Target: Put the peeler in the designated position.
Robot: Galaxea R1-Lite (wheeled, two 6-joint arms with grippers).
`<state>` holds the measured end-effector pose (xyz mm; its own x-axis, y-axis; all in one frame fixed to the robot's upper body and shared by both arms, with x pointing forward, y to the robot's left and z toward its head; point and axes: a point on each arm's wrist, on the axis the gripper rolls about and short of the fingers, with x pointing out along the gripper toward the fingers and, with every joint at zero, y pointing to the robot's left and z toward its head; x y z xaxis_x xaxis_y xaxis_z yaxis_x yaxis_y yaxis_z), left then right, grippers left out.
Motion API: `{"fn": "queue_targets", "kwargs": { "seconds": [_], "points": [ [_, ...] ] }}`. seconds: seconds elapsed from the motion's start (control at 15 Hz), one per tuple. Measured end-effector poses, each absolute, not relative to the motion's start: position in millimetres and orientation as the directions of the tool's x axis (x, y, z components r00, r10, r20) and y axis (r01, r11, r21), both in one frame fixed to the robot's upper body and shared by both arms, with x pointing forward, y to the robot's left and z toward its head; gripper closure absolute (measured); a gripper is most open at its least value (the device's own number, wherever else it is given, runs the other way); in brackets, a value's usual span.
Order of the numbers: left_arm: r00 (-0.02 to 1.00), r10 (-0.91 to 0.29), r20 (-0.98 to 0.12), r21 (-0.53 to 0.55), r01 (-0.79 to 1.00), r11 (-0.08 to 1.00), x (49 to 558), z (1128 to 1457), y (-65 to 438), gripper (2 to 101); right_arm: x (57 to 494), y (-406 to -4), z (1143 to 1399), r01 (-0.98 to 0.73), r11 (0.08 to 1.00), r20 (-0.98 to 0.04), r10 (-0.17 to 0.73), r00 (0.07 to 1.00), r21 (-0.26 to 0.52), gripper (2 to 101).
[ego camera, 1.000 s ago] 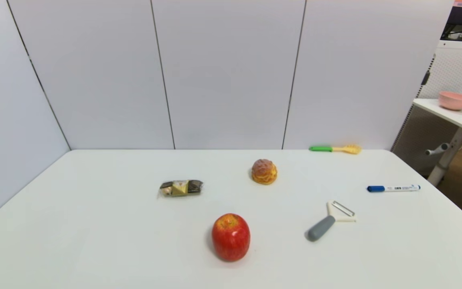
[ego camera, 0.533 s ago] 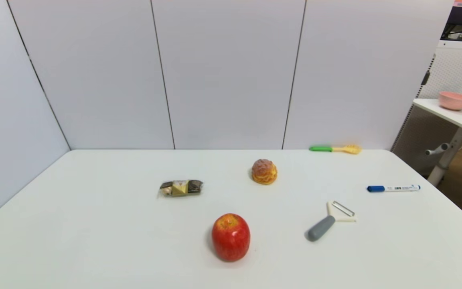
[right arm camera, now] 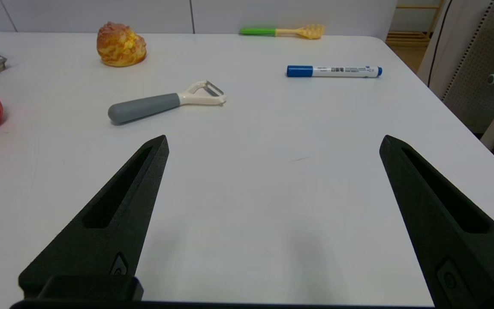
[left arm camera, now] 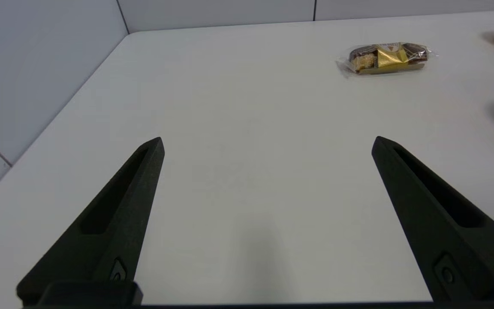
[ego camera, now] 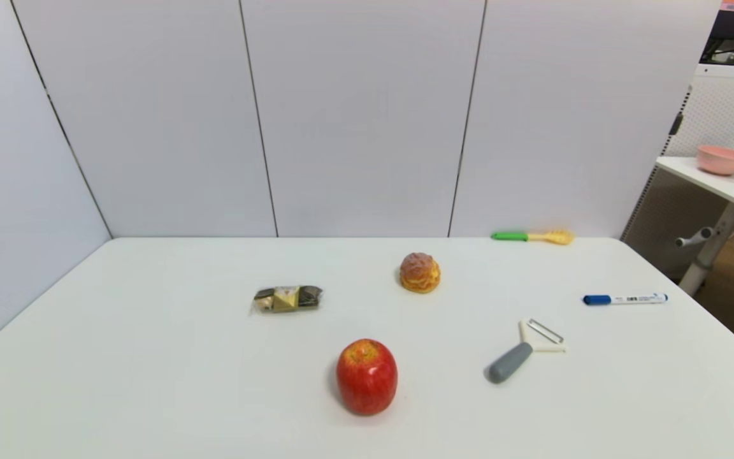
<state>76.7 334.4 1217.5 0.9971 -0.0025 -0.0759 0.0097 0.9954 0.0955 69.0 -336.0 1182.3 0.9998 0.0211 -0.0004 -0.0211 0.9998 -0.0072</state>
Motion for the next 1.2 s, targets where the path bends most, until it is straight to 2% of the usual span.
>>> {"fn": "queue_targets", "kwargs": {
  "seconds": [0.27,0.47,0.67,0.87,1.2],
  "points": [
    [0.952,-0.187,-0.241,0.238,0.245,0.940,121.9,1280.4,328.0,5.3,69.0,-336.0,1182.3,-0.021,1.000,0.000,0.021,1.000,-0.007,5.0],
    [0.860,-0.359,-0.363,0.229,0.456,0.860,176.9,1313.8,302.4,5.3,69.0,-336.0,1182.3,-0.021,1.000,0.000,0.021,1.000,-0.007,5.0],
    [0.746,-0.515,-0.423,0.199,0.631,0.750,233.1,1338.6,248.4,5.3,69.0,-336.0,1182.3,-0.021,1.000,-0.001,0.021,1.000,-0.007,5.0],
    [0.631,-0.631,-0.451,0.171,0.755,0.633,275.8,1348.0,183.7,5.3,69.0,-336.0,1182.3,-0.021,1.000,0.000,0.021,1.000,-0.007,5.0],
    [0.463,-0.736,-0.494,0.108,0.873,0.476,314.4,1329.8,82.9,5.3,69.0,-336.0,1182.3,-0.021,1.000,0.000,0.021,1.000,-0.007,5.0]
  ]
}}
